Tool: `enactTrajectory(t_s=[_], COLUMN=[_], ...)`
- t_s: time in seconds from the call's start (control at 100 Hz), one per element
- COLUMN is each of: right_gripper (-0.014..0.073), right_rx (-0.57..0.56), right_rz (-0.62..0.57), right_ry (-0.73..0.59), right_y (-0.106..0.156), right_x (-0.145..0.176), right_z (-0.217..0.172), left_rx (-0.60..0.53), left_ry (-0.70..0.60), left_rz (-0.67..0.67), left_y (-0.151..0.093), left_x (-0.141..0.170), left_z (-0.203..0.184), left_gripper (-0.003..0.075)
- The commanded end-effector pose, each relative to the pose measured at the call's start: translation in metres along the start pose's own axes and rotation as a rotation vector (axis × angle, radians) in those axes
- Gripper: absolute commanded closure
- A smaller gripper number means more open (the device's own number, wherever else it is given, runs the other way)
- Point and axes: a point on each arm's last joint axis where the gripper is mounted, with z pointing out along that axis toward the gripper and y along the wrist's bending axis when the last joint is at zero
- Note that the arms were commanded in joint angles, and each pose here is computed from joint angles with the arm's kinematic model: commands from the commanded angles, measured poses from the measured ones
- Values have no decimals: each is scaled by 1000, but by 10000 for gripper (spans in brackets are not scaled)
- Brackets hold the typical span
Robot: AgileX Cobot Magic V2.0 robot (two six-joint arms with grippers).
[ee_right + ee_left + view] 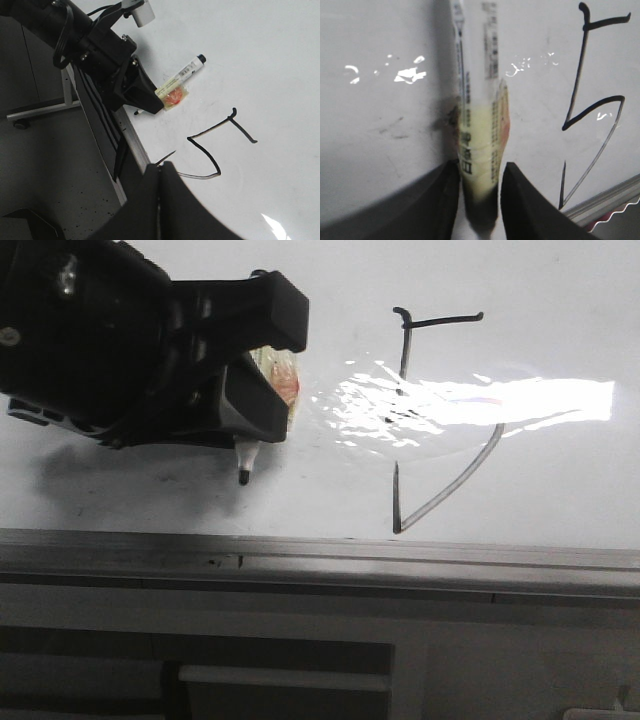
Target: Write number 5 on whiteboard
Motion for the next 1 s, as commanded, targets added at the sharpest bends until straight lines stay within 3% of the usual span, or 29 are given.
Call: enactTrajectory(t_s=[0.0, 0.14, 0.34, 0.51, 0.63, 0.79, 0.86, 0.99], right_gripper=[657, 657, 657, 657, 657, 657, 654, 645], right_rx=[24, 24, 24, 24, 34, 76, 114, 268], right_rz=[6, 13, 13, 13, 7, -28, -47, 60], right_ry=[-85, -85, -85, -93, -131, -218, -191, -177], right_y=[-4, -4, -4, -4, -5, -7, -7, -15], right_x=[-11, -11, -11, -12, -15, -11, 3, 40], right_z=[-6, -6, -6, -6, -7, -13, -14, -20], left_rx=[-110, -112, -124, -121, -61, 60, 72, 72], left_ry=[-73, -75, -84, -101, -158, -340, -440, -571], left_rz=[-33, -33, -35, -38, -58, -14, 53, 175], left_y=[12, 12, 13, 13, 6, -8, -7, 6], left_x=[-8, -8, -9, -12, -24, -46, -50, -42], left_z=[3, 3, 3, -1, -21, -82, -112, -157], left_gripper=[489, 475, 214, 154, 154, 177, 237, 419])
